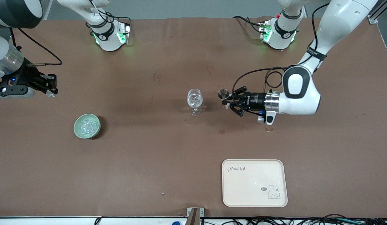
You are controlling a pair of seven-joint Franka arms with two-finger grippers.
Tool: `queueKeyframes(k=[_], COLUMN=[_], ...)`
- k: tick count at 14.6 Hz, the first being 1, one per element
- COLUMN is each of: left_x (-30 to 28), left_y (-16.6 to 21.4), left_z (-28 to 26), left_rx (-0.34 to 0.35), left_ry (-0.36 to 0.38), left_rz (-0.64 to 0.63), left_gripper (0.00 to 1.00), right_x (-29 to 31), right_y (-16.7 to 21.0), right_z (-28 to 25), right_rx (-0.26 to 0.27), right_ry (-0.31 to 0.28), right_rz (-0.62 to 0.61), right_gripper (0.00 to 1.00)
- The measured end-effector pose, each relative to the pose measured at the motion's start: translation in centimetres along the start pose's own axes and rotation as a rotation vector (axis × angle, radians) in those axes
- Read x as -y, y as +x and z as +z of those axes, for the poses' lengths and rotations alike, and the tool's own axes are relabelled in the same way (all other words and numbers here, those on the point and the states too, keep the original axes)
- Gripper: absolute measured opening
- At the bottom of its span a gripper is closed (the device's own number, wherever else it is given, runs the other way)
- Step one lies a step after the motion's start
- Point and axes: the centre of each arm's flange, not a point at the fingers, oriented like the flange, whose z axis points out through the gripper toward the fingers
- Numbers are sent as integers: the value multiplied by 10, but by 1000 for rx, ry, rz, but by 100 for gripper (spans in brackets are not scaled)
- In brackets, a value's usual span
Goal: Pour wine and add ice with both arms
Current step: 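Carry the metal jigger with the left gripper over the wine glass, then tilt the jigger with the left gripper to pour into the wine glass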
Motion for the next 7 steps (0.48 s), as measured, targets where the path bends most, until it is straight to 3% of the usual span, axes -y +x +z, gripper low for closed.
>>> queueKeyframes(k=[7], left_x=[7], left_y=[-17], left_z=[20], left_rx=[-48], left_ry=[-12], left_rz=[-58], left_gripper=[21], right_x=[4], right_y=[0], right_z=[0], right_rx=[0], right_ry=[0], right_rz=[-8], right_gripper=[27])
